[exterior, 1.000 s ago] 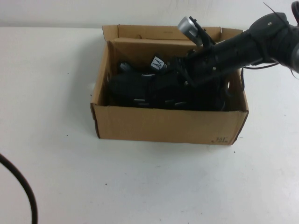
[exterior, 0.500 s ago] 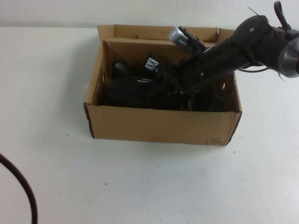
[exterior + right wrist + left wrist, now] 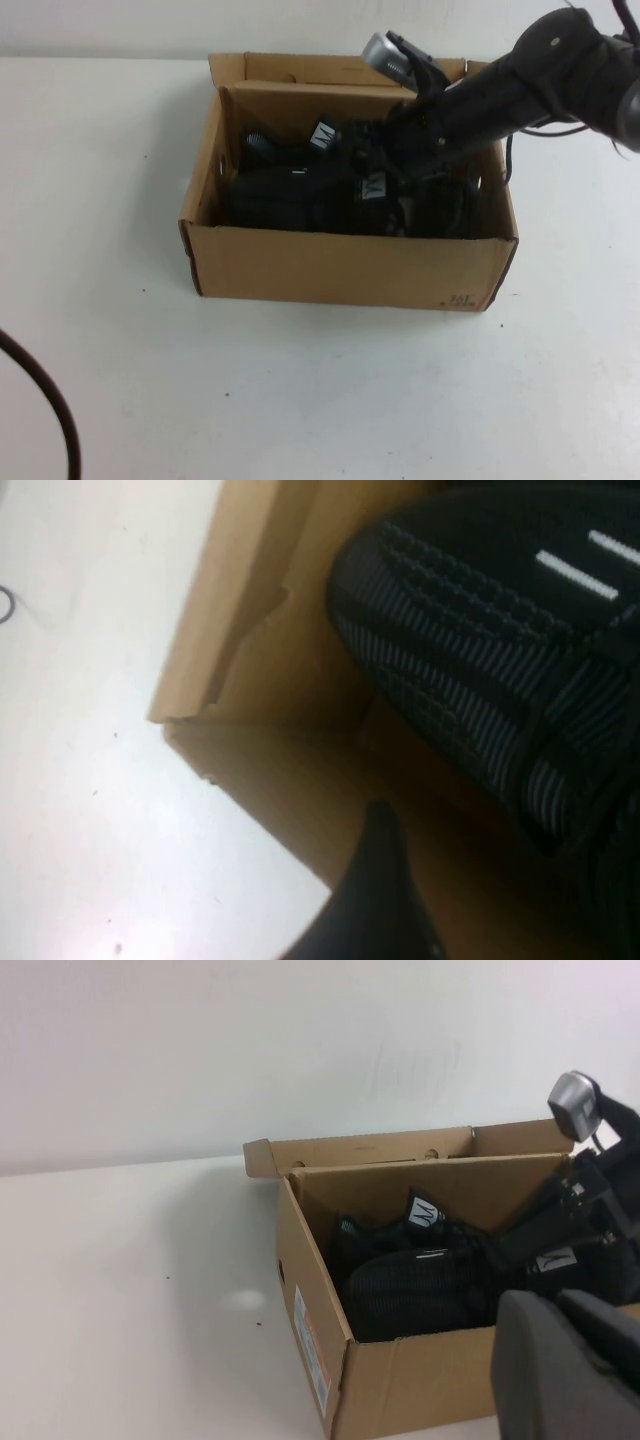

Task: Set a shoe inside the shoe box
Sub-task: Place the shoe in the shoe box

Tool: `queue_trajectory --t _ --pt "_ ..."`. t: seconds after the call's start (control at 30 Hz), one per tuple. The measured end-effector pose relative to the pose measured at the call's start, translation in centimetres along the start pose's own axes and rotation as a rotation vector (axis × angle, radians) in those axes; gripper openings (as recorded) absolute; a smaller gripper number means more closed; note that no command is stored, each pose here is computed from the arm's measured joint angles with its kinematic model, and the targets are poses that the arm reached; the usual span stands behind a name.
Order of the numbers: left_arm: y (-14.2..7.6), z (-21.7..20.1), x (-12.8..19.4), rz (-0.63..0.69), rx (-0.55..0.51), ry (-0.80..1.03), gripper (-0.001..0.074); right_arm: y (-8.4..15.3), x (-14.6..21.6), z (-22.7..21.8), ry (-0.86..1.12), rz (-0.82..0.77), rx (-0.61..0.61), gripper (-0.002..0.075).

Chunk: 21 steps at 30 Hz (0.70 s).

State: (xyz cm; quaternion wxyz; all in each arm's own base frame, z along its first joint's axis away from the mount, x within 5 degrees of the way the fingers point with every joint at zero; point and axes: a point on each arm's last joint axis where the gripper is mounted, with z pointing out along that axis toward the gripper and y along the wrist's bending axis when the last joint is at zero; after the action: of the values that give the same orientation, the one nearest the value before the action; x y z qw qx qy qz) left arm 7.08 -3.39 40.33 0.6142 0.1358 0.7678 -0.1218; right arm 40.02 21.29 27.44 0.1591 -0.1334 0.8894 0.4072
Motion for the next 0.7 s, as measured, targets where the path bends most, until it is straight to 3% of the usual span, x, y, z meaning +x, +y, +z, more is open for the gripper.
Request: queue_trajectory --t 0.7 --pt "-0.2 0.0 0.2 0.035 0.023 0.025 -0.0001 4.4 -0.1 -6.8 -0.141 -0.213 0.147 0.0493"
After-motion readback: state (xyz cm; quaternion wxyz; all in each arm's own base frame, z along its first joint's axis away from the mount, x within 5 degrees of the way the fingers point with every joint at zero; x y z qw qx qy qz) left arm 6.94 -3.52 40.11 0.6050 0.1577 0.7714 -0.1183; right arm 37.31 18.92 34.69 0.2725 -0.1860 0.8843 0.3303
